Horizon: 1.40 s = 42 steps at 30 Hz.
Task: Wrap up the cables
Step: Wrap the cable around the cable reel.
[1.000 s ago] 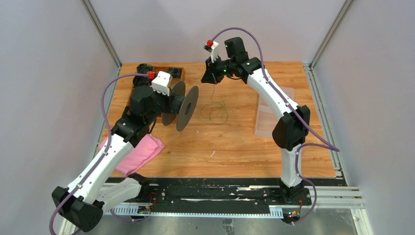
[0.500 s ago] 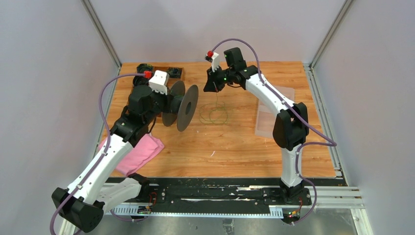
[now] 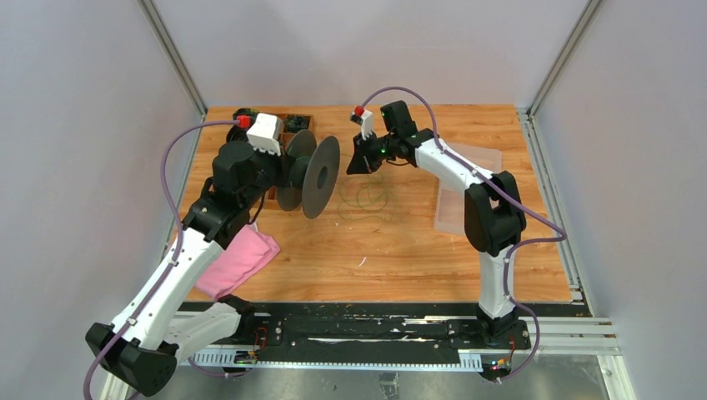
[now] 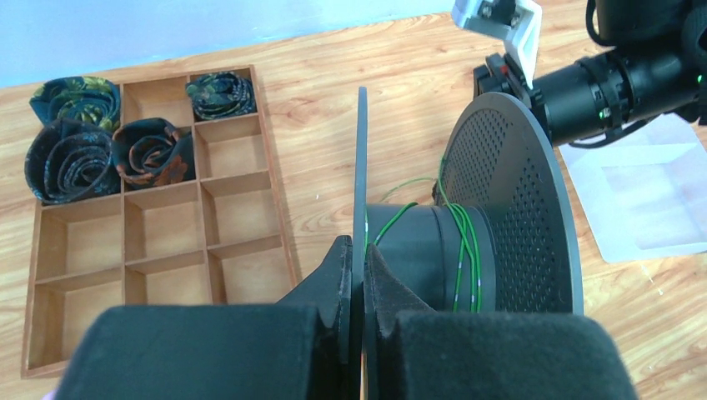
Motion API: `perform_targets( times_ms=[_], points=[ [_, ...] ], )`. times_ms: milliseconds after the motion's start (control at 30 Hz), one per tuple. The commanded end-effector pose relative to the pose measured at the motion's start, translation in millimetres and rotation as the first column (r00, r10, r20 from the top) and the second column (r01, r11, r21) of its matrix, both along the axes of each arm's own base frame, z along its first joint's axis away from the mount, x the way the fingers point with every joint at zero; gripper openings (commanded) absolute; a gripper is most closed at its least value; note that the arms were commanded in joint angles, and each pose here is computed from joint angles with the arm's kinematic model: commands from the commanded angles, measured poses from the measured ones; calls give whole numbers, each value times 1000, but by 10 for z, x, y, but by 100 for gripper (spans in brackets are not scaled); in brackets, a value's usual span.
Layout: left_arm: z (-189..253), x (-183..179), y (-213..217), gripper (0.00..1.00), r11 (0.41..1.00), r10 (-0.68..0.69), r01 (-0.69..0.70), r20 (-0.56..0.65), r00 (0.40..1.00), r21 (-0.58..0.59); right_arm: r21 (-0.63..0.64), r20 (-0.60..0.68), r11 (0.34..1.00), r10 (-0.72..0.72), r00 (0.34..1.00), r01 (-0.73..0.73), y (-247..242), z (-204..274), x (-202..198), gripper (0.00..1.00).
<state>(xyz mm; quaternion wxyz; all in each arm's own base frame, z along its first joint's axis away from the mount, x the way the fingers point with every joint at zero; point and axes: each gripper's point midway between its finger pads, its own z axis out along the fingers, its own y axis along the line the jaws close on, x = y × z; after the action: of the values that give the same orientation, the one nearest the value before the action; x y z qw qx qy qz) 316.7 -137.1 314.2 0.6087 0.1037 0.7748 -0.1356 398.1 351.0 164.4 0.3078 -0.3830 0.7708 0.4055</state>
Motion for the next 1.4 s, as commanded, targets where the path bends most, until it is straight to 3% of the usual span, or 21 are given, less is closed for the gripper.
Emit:
perform_targets(
  times_ms=[0, 567, 800, 1167, 1367],
  points=[
    [362, 16, 18, 0, 996, 18, -10, 80, 997, -93, 49, -21, 999, -1, 1000, 2, -12, -26, -37, 2],
    [526, 44, 87, 0, 987, 66, -54, 74, 995, -149, 85, -133, 995, -39, 990, 51, 58, -339, -189, 4],
    [610, 59, 130, 0, 979, 90, -76, 69, 994, -192, 90, -142, 995, -23, 990, 36, 141, -424, -347, 9],
    [908, 219, 531, 0, 907, 295, -262, 53, 954, -330, 160, -125, 984, 98, 987, -77, 503, -310, -889, 12],
    [951, 261, 689, 1, 881, 360, -321, 51, 932, -349, 174, -110, 976, 153, 982, -133, 590, -249, -1091, 10]
  ],
)
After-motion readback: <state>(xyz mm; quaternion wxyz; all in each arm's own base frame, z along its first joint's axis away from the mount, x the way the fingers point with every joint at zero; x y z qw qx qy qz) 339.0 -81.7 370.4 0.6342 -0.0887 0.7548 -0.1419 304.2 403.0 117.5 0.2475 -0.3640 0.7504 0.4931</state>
